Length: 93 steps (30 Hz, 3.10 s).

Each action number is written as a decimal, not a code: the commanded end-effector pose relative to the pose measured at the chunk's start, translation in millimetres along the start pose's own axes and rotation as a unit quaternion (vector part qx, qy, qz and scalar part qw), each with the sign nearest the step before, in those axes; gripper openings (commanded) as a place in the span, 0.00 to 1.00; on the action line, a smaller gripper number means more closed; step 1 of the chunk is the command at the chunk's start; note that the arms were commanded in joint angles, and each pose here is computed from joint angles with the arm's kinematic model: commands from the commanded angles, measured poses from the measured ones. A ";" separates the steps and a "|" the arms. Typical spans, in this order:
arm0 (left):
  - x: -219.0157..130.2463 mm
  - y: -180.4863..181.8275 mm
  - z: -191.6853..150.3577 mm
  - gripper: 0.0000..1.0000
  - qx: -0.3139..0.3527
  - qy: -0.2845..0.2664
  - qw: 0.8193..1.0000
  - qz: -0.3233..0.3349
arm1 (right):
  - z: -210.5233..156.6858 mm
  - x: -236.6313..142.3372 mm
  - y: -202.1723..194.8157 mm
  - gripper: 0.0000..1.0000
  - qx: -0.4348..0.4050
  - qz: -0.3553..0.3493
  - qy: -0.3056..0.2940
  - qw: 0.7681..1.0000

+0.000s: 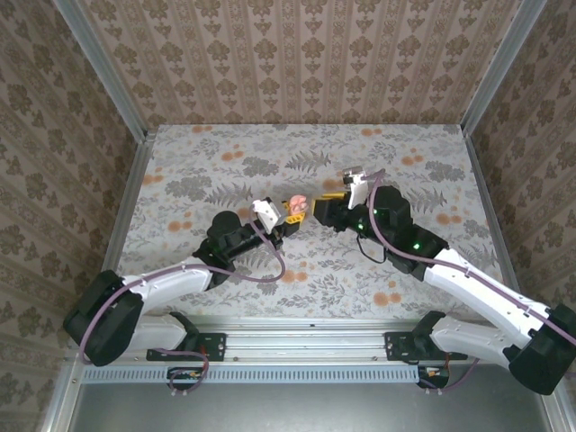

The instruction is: Insert the wireless bluetooth earbuds into the charging case

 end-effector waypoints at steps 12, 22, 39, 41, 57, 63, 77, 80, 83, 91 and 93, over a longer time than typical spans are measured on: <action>-10.0 -7.9 19.3 0.07 -0.020 -0.016 1.000 -0.017 | -17.6 -17.1 3.0 0.41 -0.124 0.021 0.028 0.992; -31.3 0.2 12.9 0.07 -0.035 -0.007 0.999 -0.003 | -24.3 -14.9 6.8 0.44 -0.155 0.042 0.028 0.987; -62.6 -2.8 18.3 0.07 -0.045 0.010 0.999 -0.018 | -33.3 -9.3 22.6 0.65 -0.232 0.132 0.013 0.964; -63.9 -5.4 19.7 0.07 -0.042 0.009 0.999 -0.024 | -32.4 -9.5 22.9 0.68 -0.235 0.147 0.011 0.961; -66.8 -16.5 33.0 0.07 -0.018 -0.004 0.998 -0.059 | -44.0 -6.2 29.6 0.76 -0.323 0.242 0.059 0.913; -66.2 -18.0 35.3 0.07 -0.012 -0.002 0.998 -0.065 | -38.9 1.4 33.5 0.77 -0.345 0.264 0.074 0.898; -67.4 -26.2 44.2 0.07 -0.002 -0.013 0.996 -0.091 | -33.3 23.7 52.5 0.76 -0.348 0.338 0.086 0.870; -67.2 -26.9 45.6 0.07 0.001 -0.015 0.995 -0.094 | -36.5 25.6 58.8 0.76 -0.350 0.358 0.092 0.861; -67.1 -27.3 47.7 0.07 0.004 -0.016 0.995 -0.095 | -36.5 25.6 64.3 0.75 -0.353 0.374 0.087 0.853; -66.4 -28.5 48.9 0.07 0.005 -0.017 0.995 -0.099 | -44.6 34.8 71.0 0.73 -0.357 0.400 0.102 0.838; -66.5 -28.7 48.9 0.07 0.006 -0.017 0.995 -0.100 | -45.1 35.1 73.6 0.73 -0.359 0.406 0.102 0.834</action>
Point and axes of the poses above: each hand's point on the last joint's axis, 136 mm out from that joint toward the fingers, its own x axis out along the fingers, its own y axis along the line the jaws close on, z = x × y, the point moved 2 cm from there along -x, back along the fingers, and after that the axes turned 5 degrees about -x, right-handed, at the moved point
